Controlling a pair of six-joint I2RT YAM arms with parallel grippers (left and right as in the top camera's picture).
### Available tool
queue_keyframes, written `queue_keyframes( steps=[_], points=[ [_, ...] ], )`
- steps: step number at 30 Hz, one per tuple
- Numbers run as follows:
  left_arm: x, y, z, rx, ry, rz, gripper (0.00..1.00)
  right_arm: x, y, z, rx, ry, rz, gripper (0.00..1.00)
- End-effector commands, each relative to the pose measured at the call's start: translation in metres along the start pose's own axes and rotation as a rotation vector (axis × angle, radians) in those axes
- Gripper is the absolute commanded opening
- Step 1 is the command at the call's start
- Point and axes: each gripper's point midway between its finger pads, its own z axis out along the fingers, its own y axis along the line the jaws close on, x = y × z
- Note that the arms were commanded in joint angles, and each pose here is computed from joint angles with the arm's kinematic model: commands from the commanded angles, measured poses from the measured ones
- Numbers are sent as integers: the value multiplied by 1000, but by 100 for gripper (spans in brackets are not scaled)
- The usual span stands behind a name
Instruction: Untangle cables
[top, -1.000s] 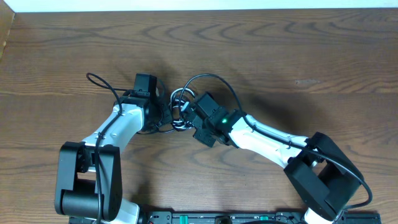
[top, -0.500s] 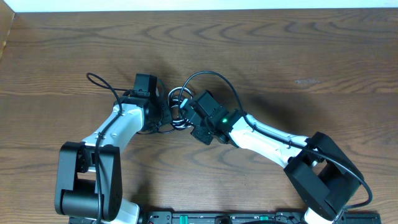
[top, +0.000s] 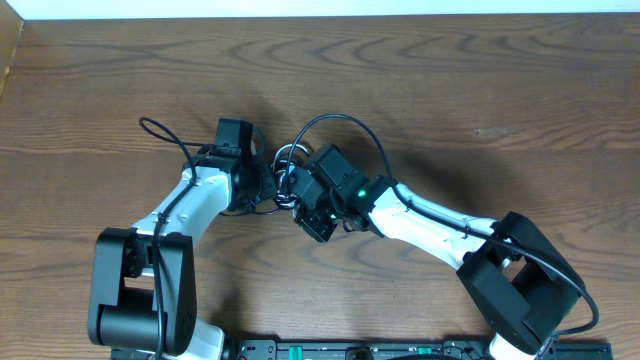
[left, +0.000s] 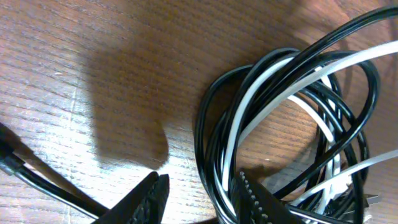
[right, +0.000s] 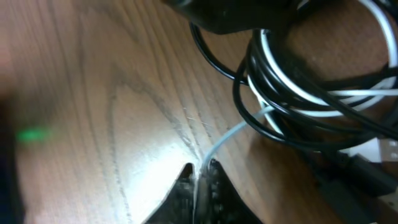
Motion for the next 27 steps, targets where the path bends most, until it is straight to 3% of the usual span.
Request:
queue_keyframes(
  steps=[1,5,10,13,16,23,27],
  points=[
    [5,4,3,-7,13,4,39,-24,13,-21,-38,-73,0,17],
    [4,3,3,-5,10,5,39,-40,15,-44,-27,-136,-23,43],
    [4,3,3,-5,10,5,39,-50,-14,-70,113,-184,3,52],
    [4,3,3,-5,10,5,39,-45,-41,-78,200,-174,6,66],
    [4,3,3,-5,10,5,39,-37,-60,-84,230,-155,14,67],
    [4,3,3,-5,10,5,39,-23,-103,-85,310,-126,91,48],
    [4,3,3,-5,10,5,39,-16,-104,-69,287,-94,65,49]
  ],
)
